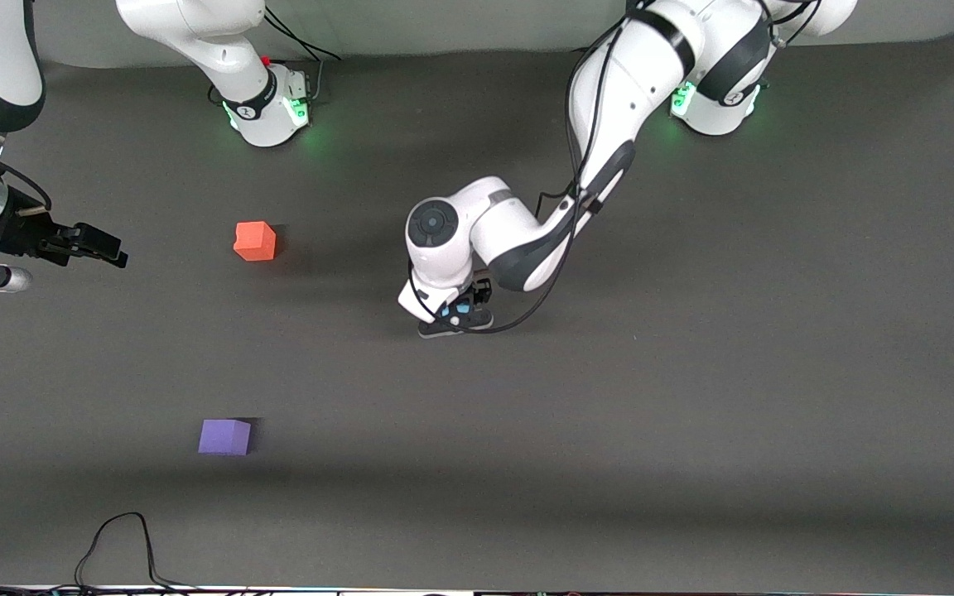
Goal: Place blue block between orange and purple blocks
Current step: 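Carry the blue cube to mid-table and release it with the left gripper, then reach the right gripper to the cube while the left gripper withdraws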
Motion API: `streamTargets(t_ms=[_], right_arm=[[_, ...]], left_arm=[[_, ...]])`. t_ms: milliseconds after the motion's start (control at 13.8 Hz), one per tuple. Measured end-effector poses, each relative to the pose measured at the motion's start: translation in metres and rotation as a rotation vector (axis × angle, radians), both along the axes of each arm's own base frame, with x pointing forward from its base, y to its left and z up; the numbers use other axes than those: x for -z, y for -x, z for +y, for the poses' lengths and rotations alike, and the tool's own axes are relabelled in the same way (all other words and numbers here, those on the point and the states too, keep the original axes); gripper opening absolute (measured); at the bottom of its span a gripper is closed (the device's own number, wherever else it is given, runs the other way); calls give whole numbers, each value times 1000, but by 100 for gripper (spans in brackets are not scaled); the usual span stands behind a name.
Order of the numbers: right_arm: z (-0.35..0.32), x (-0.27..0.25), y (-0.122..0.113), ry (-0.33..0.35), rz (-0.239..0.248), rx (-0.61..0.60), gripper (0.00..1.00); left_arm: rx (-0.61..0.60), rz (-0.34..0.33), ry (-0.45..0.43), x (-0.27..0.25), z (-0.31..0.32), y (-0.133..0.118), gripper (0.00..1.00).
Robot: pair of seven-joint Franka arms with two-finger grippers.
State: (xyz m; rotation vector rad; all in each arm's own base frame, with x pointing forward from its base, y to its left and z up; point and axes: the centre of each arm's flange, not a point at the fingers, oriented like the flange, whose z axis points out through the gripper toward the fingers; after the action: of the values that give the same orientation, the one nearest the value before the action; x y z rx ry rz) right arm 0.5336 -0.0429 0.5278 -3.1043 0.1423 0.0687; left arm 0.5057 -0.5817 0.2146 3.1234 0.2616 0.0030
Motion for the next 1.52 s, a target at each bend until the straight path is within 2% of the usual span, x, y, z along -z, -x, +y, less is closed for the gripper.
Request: streamTargets(t_ms=[217, 289, 506, 578, 722, 867, 1011, 1228, 1372, 1517], right_arm=[[0, 0, -1, 0, -3, 0, 100], [0, 1, -1, 0, -3, 0, 100], [0, 1, -1, -1, -3, 1, 100], [0, 0, -1, -1, -5, 1, 100], [2, -2, -2, -21, -11, 10, 100], [11, -5, -4, -43, -20, 14, 100], [52, -13, -12, -44, -34, 4, 100], [162, -19, -33, -39, -53, -46, 100], [239, 0, -48, -30, -43, -119, 100], [316, 35, -61, -14, -28, -122, 100]], left_arm=[[17, -15, 4, 18, -1, -1, 60], [20, -19, 3, 18, -1, -1, 66], [14, -37, 12, 6, -1, -8, 96], [7, -45, 13, -5, 1, -13, 100], [-28, -57, -4, -46, 19, -34, 100], [-67, -85, -5, -109, 55, -62, 100], [-63, -97, -1, -168, 110, -84, 100], [-30, -50, 9, -236, 240, -109, 100], [-33, -6, -33, -266, 332, -111, 100], [-19, 40, -62, -288, 408, -106, 100]])
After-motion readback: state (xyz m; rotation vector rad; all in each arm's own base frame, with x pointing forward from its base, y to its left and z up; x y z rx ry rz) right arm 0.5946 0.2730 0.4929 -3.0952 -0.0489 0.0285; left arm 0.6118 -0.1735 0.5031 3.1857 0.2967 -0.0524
